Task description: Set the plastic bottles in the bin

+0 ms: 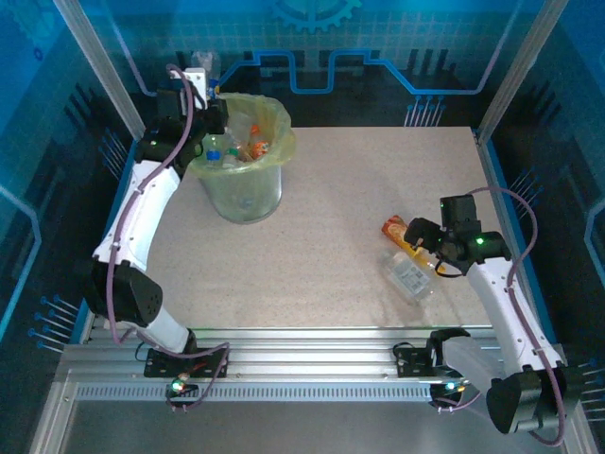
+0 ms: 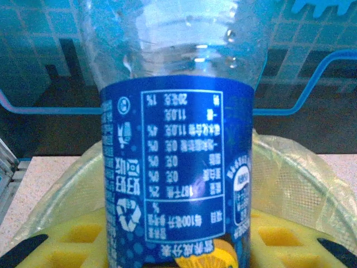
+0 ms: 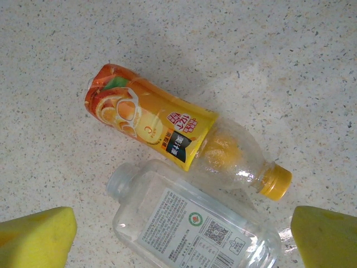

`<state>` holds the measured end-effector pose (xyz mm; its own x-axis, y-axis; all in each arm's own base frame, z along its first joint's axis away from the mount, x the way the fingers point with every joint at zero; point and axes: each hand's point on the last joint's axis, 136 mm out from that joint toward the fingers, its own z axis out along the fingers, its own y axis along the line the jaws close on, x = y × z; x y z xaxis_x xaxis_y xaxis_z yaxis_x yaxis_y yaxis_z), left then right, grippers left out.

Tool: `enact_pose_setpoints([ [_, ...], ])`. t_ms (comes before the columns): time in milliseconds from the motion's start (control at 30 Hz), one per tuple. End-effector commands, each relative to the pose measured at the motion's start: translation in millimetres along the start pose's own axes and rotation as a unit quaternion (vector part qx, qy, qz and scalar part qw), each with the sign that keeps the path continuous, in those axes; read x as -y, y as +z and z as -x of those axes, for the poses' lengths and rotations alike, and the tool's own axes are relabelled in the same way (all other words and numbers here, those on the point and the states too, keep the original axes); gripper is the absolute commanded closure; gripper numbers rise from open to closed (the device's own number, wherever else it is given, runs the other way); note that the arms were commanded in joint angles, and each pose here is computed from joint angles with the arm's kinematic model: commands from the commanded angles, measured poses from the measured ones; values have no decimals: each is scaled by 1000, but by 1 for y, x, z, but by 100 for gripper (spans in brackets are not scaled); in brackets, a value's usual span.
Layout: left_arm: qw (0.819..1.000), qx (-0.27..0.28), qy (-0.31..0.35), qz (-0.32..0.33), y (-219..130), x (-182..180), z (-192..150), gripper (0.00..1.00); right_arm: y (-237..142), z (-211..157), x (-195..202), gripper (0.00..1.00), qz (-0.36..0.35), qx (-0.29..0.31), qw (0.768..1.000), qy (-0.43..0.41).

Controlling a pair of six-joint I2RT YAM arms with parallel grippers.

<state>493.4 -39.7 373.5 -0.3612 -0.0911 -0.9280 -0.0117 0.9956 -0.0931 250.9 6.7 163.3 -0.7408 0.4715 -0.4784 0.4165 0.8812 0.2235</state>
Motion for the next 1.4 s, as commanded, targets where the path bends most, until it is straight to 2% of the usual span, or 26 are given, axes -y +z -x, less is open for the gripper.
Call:
enact_pose_setpoints([
  [0, 999, -35, -14, -12, 5, 2, -14, 58, 0, -2, 1, 0, 4, 2, 1000, 9],
  [467, 988, -155, -6, 7, 36, -8, -61, 52, 1, -2, 1, 0, 1, 0, 1000, 7],
  [600, 984, -176, -9, 12, 38, -10, -69, 40, 1, -2, 1, 0, 2, 0, 1000, 7],
  [767, 984, -174, -16, 14, 33, -10, -63, 12, 1, -2, 1, 0, 2, 0, 1000, 7],
  [833, 987, -162, -17, 12, 30, -9, -54, 9, 1, -1, 0, 0, 3, 1, 1000, 7],
  [1067, 996, -87, -32, 16, 21, -8, -9, 10, 2, 0, -3, 0, 9, 1, 1000, 9],
  [1167, 997, -66, -43, 15, 22, -8, 2, 15, 2, 0, -3, 0, 8, 1, 1000, 8],
  [1367, 997, -63, -44, 25, 37, -11, 3, 31, 0, -1, -1, 0, 6, 3, 1000, 8],
])
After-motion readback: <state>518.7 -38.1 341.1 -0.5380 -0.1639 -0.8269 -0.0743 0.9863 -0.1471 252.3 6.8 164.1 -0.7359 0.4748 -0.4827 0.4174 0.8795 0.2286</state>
